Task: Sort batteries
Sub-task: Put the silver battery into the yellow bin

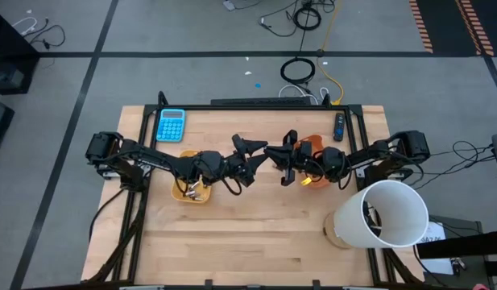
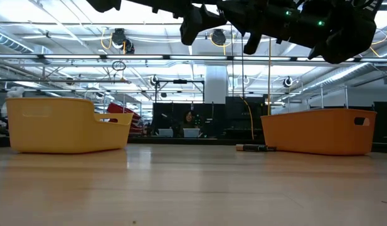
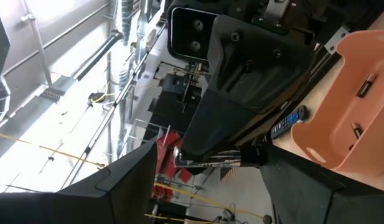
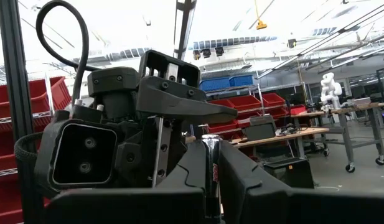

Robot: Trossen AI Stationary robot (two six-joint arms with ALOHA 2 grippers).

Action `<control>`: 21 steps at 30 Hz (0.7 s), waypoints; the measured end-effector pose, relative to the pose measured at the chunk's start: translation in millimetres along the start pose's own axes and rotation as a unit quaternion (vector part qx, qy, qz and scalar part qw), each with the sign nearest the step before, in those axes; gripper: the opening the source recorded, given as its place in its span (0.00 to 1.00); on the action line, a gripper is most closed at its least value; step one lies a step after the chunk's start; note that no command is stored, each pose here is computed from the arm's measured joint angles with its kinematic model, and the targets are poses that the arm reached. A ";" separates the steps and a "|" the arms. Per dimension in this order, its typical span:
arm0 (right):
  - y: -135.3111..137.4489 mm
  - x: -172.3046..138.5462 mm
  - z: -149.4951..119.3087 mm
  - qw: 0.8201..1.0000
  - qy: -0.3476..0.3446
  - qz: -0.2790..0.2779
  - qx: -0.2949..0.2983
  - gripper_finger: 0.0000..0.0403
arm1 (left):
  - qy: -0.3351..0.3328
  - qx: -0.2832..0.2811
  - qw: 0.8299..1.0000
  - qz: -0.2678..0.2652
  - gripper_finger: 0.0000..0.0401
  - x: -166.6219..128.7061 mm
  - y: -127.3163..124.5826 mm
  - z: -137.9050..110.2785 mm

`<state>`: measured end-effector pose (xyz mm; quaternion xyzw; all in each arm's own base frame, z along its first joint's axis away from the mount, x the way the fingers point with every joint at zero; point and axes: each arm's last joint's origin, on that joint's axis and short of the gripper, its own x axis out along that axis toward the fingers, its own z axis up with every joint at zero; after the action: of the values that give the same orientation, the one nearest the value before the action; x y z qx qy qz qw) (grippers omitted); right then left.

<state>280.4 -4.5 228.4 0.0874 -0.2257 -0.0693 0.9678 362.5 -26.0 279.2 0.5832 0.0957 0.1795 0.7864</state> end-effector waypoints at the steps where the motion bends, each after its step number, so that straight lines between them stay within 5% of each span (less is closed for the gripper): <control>1: 0.0 0.0 0.0 1.000 0.000 0.000 0.000 0.01 | 0.000 0.000 1.000 0.000 0.71 0.0 0.0 0.0; 9: -0.1 0.0 -0.7 1.000 0.004 -0.001 0.001 0.01 | -0.001 0.009 1.000 0.000 0.70 0.0 0.0 0.0; 17: -0.2 0.1 -0.4 1.000 0.004 -0.001 0.002 0.01 | -0.003 0.010 1.000 -0.003 0.52 0.1 -0.5 0.0; 21: -0.3 0.1 -0.7 1.000 0.005 -0.003 0.002 0.01 | -0.001 0.013 1.000 -0.008 0.50 0.1 -1.5 -0.4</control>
<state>280.7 -4.7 227.8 0.0903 -0.2205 -0.0714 0.9686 362.7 -26.0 277.6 0.5926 0.1017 0.1715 0.7804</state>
